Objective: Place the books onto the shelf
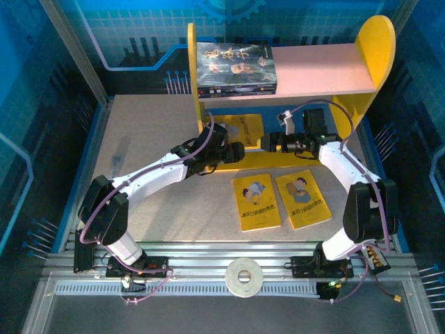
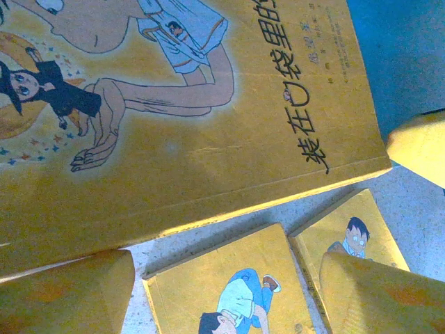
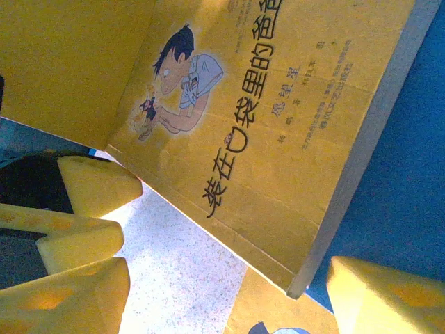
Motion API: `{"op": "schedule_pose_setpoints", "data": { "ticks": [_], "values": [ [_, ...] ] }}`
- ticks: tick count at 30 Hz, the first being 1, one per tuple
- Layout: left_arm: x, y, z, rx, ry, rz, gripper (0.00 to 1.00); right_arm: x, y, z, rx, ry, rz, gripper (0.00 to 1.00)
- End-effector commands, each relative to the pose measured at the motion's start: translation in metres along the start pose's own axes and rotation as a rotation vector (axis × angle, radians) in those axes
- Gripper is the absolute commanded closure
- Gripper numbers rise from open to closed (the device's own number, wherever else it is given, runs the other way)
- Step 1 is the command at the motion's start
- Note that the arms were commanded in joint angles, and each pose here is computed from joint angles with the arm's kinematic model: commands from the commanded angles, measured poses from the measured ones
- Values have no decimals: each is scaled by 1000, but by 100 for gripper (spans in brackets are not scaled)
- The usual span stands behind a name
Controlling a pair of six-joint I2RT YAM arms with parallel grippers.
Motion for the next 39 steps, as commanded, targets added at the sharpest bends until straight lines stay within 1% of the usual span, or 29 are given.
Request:
{"op": "schedule_pose_setpoints", "data": {
  "ticks": [1,9,19,21,24,27,30,36,39],
  "values": [
    [-2,10,14,-64,-15,10,28,7,3,-6,13,7,21,24],
    [-1,8,14,-64,-17,18,28,14,-7,-8,34,20,50,24],
    [-3,14,13,-59,-14,-5,28,17,-7,-6,32,23,60,24],
    [-5,21,14,-65,-13,-21,28,13,-4,-6,28,15,40,24],
    [-6,37,13,-74,-15,-43,28,6,10,-6,-15,-6,-3,24],
    [-4,57,10,-86,-28,-47,28,6,26,-9,-47,-11,-38,23],
    [5,75,1,-97,-38,-25,28,10,38,-19,-45,-6,-82,23],
    [47,113,-27,-103,-14,65,28,13,53,-53,-27,-26,-180,22],
    [71,126,-46,-97,16,103,27,9,53,-80,-5,-73,-207,23]
  ]
}}
Point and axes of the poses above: each hand's point on the last joint's axis, 136 mm out from that joint toward the fingers, its own y axis back along the fingers, its own x axis along the line the jaws close on, z = x × y, the point moved 5 cm from there along y, back along the fingers, and after that the axes turned 5 degrees about y, right-handed, at the moved point
